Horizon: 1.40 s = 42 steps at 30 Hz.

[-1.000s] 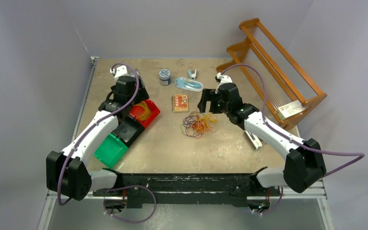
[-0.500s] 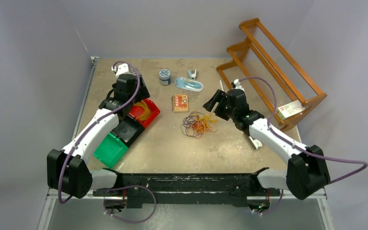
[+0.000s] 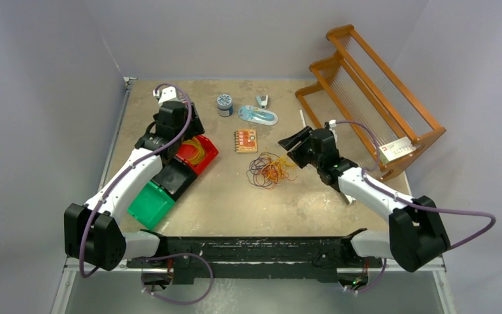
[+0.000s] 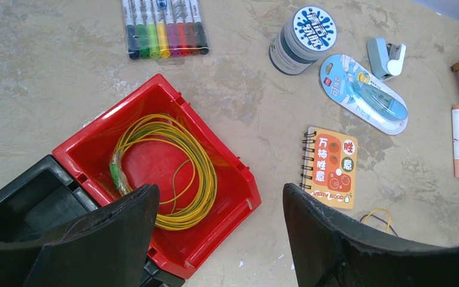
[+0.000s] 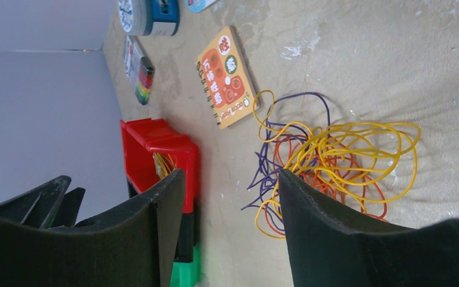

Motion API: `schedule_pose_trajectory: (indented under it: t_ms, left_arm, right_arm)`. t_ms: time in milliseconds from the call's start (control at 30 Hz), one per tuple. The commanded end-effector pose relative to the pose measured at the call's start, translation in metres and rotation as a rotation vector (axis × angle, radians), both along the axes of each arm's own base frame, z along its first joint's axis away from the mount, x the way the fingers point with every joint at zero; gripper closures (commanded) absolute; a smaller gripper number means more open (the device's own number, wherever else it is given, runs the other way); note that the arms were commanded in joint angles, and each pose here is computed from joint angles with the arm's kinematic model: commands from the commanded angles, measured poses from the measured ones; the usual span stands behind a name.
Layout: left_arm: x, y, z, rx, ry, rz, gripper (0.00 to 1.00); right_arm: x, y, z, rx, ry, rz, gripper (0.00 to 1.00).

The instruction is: Untangle the cables

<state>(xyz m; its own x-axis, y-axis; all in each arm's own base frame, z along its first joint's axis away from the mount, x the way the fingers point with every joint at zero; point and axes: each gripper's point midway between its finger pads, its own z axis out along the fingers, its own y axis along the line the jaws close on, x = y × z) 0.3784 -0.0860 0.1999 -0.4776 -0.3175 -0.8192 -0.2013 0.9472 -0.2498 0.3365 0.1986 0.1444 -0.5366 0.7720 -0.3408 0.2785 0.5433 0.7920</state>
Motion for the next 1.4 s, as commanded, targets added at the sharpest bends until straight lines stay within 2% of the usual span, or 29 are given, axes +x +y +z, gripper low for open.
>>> schedule_pose_trajectory:
  t_ms: [0, 600, 933, 1067, 1233, 1333, 1367]
  left_arm:
    - [0.003, -0.004, 0.025, -0.008, -0.065, -0.026, 0.25]
    - [0.003, -0.005, 0.027, -0.006, -0.068, -0.035, 0.25]
    - [0.003, -0.005, 0.027, -0.011, -0.069, -0.035, 0.25]
    - [0.002, -0.006, 0.028, -0.013, -0.074, -0.040, 0.25]
    - [0.001, -0.007, 0.029, -0.027, -0.081, -0.044, 0.25]
    - [-0.001, -0.004, 0.035, -0.051, -0.122, -0.016, 0.21]
    - [-0.002, -0.005, 0.037, -0.064, -0.135, -0.016, 0.16]
  right_arm:
    - [0.007, 0.007, 0.003, 0.070, 0.008, -0.030, 0.40]
    - [0.023, 0.011, -0.014, 0.087, 0.043, -0.075, 0.45]
    - [0.039, 0.020, -0.007, 0.113, -0.011, -0.066, 0.56]
    - [0.042, 0.022, -0.003, 0.113, -0.038, -0.054, 0.67]
    - [0.040, 0.024, 0.010, 0.104, -0.122, -0.002, 0.91]
    - [0.033, 0.034, 0.022, 0.105, -0.184, 0.087, 0.97]
    - [0.031, 0.037, 0.028, 0.114, -0.202, 0.113, 0.99]
